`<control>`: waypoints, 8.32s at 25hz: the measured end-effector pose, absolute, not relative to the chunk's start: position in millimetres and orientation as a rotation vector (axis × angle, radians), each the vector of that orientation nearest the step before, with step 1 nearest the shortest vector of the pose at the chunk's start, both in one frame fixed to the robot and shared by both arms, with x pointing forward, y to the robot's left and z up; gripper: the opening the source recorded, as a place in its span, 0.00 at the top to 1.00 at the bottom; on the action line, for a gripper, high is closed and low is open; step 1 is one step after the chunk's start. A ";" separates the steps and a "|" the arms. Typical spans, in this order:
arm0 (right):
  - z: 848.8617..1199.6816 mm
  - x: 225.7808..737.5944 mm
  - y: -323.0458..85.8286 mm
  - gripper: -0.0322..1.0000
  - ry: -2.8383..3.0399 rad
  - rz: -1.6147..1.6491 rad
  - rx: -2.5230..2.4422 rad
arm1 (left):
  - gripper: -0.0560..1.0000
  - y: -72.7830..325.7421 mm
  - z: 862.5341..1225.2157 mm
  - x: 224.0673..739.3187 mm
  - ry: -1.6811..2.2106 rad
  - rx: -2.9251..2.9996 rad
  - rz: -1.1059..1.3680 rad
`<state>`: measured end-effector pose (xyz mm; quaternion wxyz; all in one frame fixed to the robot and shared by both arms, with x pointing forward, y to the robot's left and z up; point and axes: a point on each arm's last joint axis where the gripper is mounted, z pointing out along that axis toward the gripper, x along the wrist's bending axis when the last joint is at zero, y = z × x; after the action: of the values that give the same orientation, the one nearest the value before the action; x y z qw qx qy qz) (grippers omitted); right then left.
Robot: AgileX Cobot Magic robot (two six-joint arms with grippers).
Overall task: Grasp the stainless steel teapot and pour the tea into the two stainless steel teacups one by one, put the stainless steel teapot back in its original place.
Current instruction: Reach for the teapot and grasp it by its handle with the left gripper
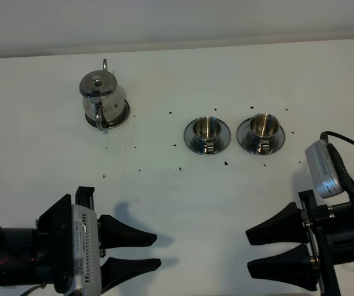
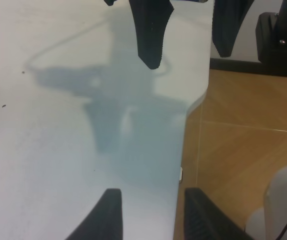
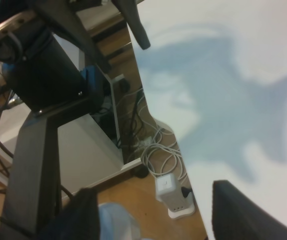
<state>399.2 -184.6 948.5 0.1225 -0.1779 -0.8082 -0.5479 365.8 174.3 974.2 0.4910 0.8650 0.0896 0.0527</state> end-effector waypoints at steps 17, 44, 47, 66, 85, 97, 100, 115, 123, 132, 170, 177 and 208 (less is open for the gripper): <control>948.5 399.2 -184.5 0.50 -2.343 -1.589 -0.544 | 0.63 174.2 974.3 365.6 0.217 2.099 0.126; 987.1 440.3 -176.7 0.50 -2.258 -1.652 -0.702 | 0.63 204.3 1030.3 365.2 0.747 1.713 0.447; 1009.3 451.6 -177.2 0.50 -2.334 -1.606 -0.735 | 0.63 208.1 1035.4 371.2 0.839 1.676 0.474; 1109.1 406.9 -229.1 0.50 -2.775 -1.120 -1.412 | 0.63 194.6 1058.2 460.7 1.131 1.670 0.636; 1102.1 301.9 -275.3 0.50 -2.851 -0.956 -1.831 | 0.63 215.2 1058.2 500.3 1.289 1.811 1.089; 1060.2 266.9 -284.5 0.50 -2.868 -0.999 -1.872 | 0.64 253.0 1060.3 494.2 1.570 1.834 1.486; 1052.0 260.5 -286.0 0.50 -2.881 -1.063 -1.881 | 0.65 260.9 1061.8 490.9 1.646 1.820 1.569; 1050.1 251.6 -289.2 0.50 -2.880 -1.361 -1.945 | 0.70 209.9 1061.1 498.6 1.472 1.531 0.848; 1049.5 251.8 -289.2 0.50 -2.874 -1.359 -1.950 | 0.71 167.8 1046.7 494.0 1.243 1.597 0.373; 1049.2 251.9 -289.2 0.50 -2.874 -1.358 -1.950 | 0.71 143.9 1007.4 467.5 1.097 1.996 -0.149; 1050.1 231.7 -291.5 0.50 -2.827 -1.576 -2.084 | 0.71 186.3 1020.0 515.4 1.632 2.465 0.321; 1050.1 231.7 -291.3 0.50 -2.825 -1.577 -2.086 | 0.71 187.0 1019.5 516.4 1.625 2.474 0.338; 1050.1 231.7 -291.2 0.50 -2.823 -1.579 -2.085 | 0.64 191.7 1017.1 528.8 1.801 2.226 0.310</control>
<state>231.7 -291.2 1050.1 -0.3461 -0.5084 -0.6882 -0.3849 528.8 191.7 1017.1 0.1301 0.7663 0.6200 0.1066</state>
